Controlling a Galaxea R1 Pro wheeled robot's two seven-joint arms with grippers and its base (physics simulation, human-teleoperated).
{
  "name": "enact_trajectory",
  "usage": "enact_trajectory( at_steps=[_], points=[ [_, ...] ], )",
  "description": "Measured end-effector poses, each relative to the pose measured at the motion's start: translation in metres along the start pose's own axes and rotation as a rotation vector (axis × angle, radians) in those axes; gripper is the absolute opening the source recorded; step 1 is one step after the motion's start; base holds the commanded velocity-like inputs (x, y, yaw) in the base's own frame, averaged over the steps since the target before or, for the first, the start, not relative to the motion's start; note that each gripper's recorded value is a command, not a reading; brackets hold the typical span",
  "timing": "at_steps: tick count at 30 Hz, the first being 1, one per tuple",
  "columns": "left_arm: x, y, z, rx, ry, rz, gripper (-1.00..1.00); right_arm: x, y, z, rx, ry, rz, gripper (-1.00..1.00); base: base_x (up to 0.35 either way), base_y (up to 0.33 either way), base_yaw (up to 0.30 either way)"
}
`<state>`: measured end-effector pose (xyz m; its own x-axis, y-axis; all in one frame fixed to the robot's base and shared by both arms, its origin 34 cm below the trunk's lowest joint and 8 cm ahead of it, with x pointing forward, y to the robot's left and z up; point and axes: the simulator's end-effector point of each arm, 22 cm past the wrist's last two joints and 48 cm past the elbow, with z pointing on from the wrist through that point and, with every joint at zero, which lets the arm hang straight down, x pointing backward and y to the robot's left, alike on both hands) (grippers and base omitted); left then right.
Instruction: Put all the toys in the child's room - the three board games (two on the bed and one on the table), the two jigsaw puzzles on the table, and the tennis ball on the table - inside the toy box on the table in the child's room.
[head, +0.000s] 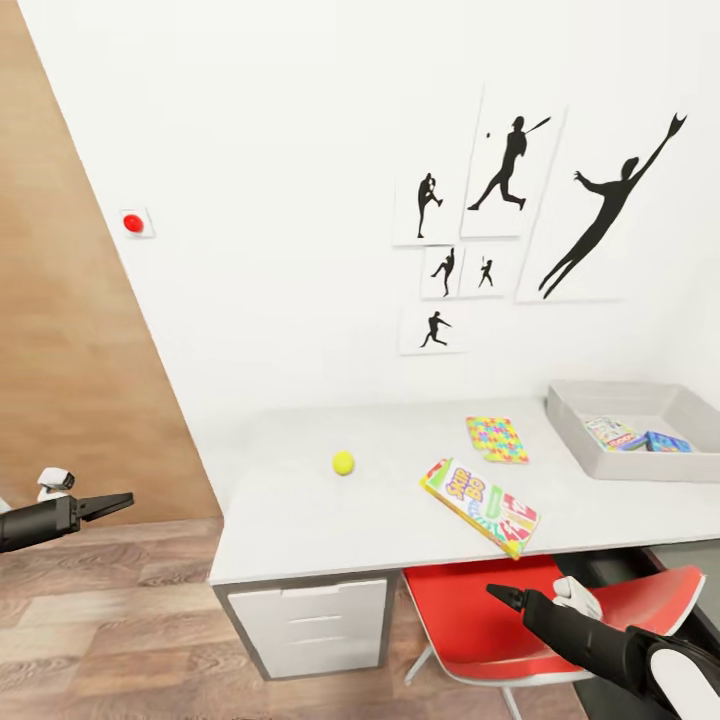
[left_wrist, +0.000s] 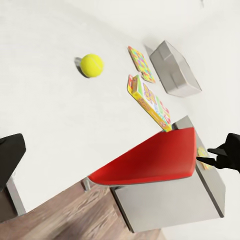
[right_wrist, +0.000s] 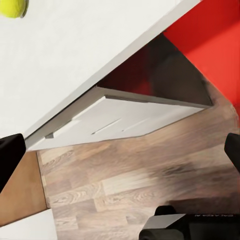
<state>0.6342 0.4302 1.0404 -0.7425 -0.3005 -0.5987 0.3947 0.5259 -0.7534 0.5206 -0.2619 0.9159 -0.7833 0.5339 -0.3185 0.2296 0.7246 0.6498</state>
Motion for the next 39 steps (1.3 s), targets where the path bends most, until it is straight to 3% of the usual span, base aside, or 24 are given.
enact_trajectory(
  at_steps=[21, 39],
  points=[
    [-0.0001, 0.0001, -0.0004, -0.001, 0.0, 0.0, 1.0, 0.0002, 0.0003, 0.0002, 0.0, 0.0, 0.001, 1.0, 0.0, 0.12, 0.264],
    [0.0, 0.0001, -0.0004, -0.001, 0.0, 0.0, 1.0, 0.0006, 0.0003, 0.0001, -0.001, 0.001, 0.002, 1.0, 0.06, 0.078, 0.032]
  ],
)
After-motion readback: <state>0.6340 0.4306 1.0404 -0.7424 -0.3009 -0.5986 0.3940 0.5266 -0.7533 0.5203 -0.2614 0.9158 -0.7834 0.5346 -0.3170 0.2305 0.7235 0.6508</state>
